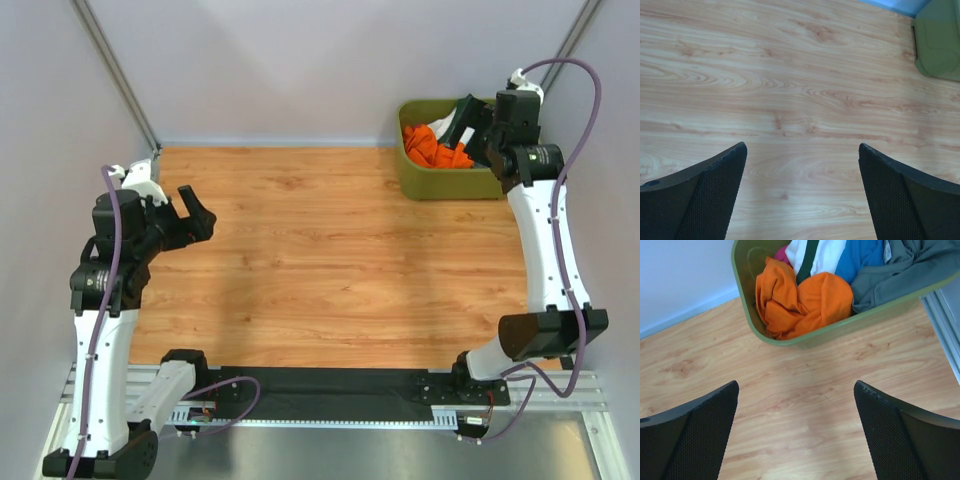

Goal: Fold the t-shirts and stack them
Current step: Grab the tshirt from the pile

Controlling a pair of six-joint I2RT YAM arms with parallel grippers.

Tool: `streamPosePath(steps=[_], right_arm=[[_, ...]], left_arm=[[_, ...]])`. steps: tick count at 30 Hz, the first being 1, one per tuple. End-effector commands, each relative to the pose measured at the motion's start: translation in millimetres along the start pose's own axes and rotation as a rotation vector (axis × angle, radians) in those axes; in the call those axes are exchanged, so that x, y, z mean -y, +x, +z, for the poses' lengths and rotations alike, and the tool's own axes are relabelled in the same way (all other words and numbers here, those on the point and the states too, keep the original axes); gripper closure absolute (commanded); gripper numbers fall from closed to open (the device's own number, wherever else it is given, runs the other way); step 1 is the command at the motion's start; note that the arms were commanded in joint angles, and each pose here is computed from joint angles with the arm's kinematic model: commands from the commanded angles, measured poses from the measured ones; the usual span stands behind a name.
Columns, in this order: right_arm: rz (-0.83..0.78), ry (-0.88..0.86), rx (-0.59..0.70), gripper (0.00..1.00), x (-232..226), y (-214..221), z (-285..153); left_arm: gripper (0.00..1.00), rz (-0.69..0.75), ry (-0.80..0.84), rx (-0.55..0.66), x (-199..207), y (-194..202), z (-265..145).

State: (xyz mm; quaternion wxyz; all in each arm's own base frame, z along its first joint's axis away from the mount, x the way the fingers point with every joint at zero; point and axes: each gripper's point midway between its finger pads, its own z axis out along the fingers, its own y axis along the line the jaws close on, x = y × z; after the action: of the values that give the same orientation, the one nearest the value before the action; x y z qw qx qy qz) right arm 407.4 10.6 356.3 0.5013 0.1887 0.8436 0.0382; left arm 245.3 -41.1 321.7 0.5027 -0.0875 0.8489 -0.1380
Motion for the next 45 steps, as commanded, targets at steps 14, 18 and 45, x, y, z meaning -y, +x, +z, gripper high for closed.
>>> streamPosePath(steps=[14, 18, 45], right_arm=[[-0.022, 0.008, 0.149, 0.0, -20.2, -80.3, 91.1], [-0.007, -0.043, 0.085, 0.04, -16.9, -69.9, 127.9], [-0.338, 0.171, -0.158, 0.59, 50.4, 35.6, 247.5]], left_arm=[[0.01, 0.046, 0.057, 0.051, 9.6, -15.6, 7.4], [0.01, 0.05, 0.069, 0.001, 10.1, -7.2, 15.4], [0.0, -0.013, 0.063, -0.072, 8.1, 0.6, 50.3]])
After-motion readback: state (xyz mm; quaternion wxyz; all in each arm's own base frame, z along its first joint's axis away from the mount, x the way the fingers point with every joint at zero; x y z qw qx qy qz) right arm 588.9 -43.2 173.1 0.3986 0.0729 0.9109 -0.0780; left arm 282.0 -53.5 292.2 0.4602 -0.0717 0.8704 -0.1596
